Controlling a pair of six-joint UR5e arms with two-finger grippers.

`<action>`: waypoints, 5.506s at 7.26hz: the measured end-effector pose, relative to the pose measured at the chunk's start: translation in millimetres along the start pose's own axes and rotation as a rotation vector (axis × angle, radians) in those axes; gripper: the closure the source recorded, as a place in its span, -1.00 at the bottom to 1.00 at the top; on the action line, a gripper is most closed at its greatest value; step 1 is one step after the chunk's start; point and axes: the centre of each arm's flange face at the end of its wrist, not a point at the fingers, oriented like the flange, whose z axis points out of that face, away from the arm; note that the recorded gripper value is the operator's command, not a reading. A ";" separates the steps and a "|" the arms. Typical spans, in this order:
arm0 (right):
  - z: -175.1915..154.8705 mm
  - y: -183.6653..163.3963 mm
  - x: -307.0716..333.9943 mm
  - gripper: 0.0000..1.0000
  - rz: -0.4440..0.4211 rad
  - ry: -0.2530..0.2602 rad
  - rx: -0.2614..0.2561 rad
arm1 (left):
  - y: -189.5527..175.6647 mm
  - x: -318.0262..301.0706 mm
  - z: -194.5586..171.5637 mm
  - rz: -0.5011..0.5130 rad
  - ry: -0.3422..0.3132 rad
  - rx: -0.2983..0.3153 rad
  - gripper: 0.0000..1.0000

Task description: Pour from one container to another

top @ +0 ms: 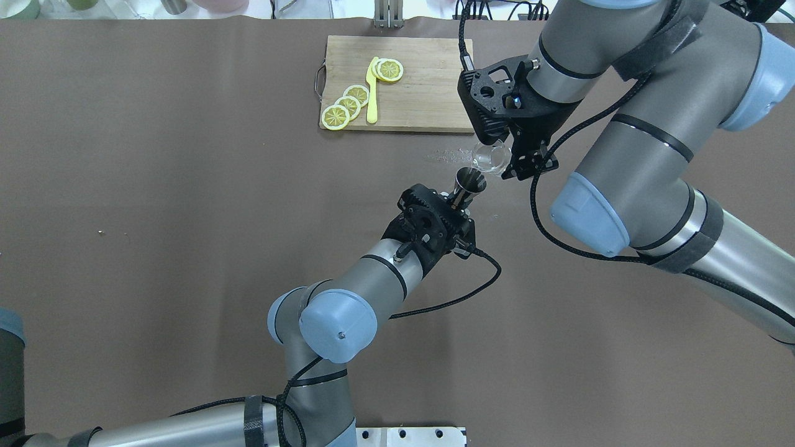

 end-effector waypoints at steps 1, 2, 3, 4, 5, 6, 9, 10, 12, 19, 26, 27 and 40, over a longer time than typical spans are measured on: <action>-1.5 -0.5 -1.8 1.00 -0.009 0.001 -0.010 | 0.5 -0.5 -1.9 -0.001 0.002 0.001 1.00; -2.9 -1.5 -3.9 1.00 -0.017 0.002 -0.016 | 1.6 -0.6 -3.8 -0.001 0.003 0.000 1.00; -3.9 -2.6 -5.2 1.00 -0.025 0.003 -0.019 | 1.8 0.3 -5.4 -0.003 0.005 0.001 1.00; -4.6 -2.8 -5.7 1.00 -0.031 0.004 -0.022 | 1.2 0.9 -6.3 -0.004 0.007 0.002 1.00; -4.8 -3.0 -5.7 1.00 -0.040 0.002 -0.027 | 2.0 0.5 -6.9 -0.004 0.008 0.001 1.00; -4.5 -3.5 -5.9 1.00 -0.052 -0.001 -0.034 | 3.0 -0.1 -7.6 -0.003 0.008 0.000 1.00; -3.8 -4.7 -6.6 1.00 -0.066 -0.003 -0.035 | 1.6 -0.2 -8.9 -0.005 0.010 0.003 1.00; -4.7 -4.8 -7.3 1.00 -0.067 -0.002 -0.026 | 1.1 0.0 -9.0 -0.006 0.010 0.004 1.00; -7.3 -6.6 -11.5 1.00 -0.079 0.002 0.018 | 0.5 0.8 -8.9 -0.006 0.011 0.004 1.00; -42.7 79.4 -29.7 1.00 -0.020 -0.005 0.212 | -3.1 3.7 -8.6 -0.008 0.014 0.008 1.00; -36.2 235.7 -42.0 1.00 0.041 0.052 0.356 | 27.1 -70.1 -77.7 0.138 0.014 0.037 1.00; -26.1 254.8 -42.6 1.00 0.043 0.055 0.367 | 45.5 -92.4 -91.8 0.138 0.013 0.050 1.00; 103.7 434.5 -117.0 1.00 -0.044 0.017 0.561 | 258.8 -459.4 -277.8 0.180 -0.198 0.104 1.00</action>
